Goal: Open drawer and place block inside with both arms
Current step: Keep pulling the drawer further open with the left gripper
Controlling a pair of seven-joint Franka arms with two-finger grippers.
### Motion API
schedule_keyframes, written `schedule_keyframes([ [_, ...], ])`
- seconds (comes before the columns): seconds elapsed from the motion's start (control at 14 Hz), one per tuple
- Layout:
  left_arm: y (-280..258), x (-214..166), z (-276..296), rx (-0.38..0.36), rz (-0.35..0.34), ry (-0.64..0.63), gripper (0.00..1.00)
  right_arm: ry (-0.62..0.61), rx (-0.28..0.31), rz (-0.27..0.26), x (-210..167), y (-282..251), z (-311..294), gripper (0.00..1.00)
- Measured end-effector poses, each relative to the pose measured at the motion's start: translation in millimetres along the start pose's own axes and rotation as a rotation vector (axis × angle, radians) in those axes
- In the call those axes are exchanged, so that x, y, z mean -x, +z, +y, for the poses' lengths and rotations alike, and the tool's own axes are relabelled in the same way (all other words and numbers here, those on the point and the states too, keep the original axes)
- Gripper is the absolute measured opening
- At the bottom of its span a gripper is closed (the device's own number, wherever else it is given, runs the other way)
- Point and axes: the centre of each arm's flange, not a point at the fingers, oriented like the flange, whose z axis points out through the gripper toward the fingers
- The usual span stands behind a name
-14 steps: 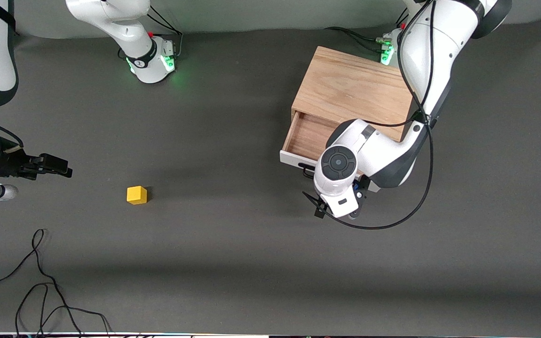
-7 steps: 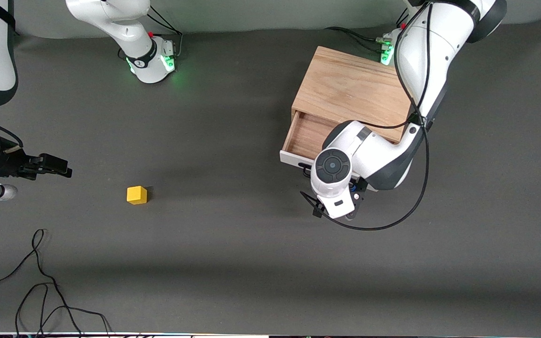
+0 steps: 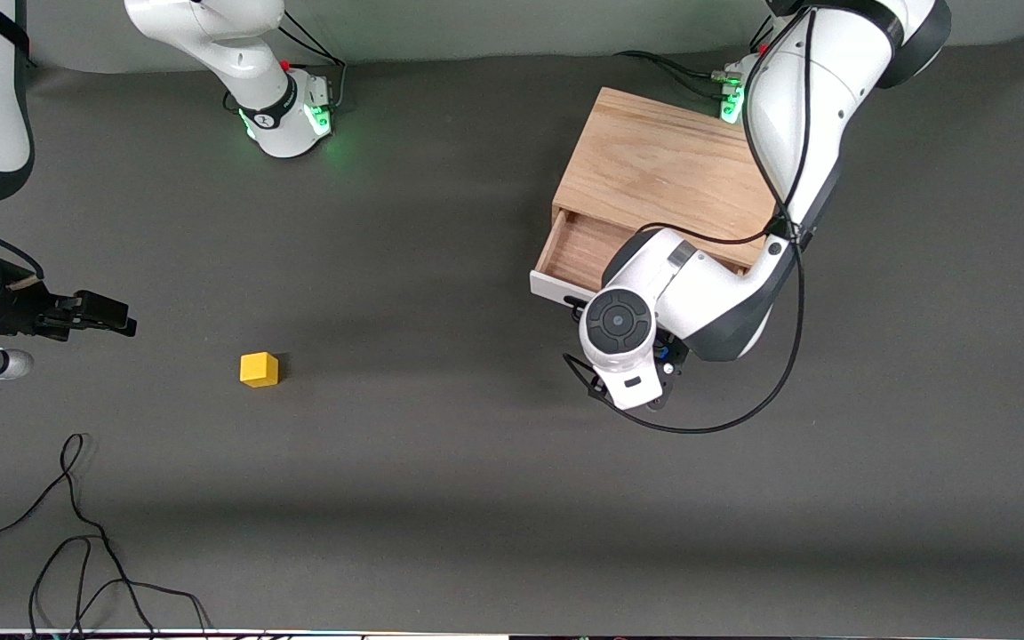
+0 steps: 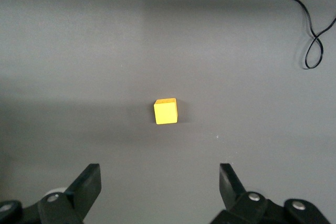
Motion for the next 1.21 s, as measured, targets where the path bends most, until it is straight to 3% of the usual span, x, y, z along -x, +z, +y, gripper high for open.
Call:
schedule_keyframes([
  [0.36, -3.8, -4.0, -3.1, -0.041, -0.011, -0.012, 1.00, -0.001, 0.000, 0.000, 0.0, 0.0, -0.5, 1.00],
  [0.71, -15.6, -10.5, 4.5, 0.012, -0.033, -0.029, 1.00, -0.001, 0.000, 0.000, -0.1, -0.2, -0.6, 1.00],
  [1.21, -4.5, -10.0, 7.7, 0.006, -0.042, -0.030, 1.00, -0.016, 0.000, 0.008, -0.9, -3.9, -9.6, 1.00],
])
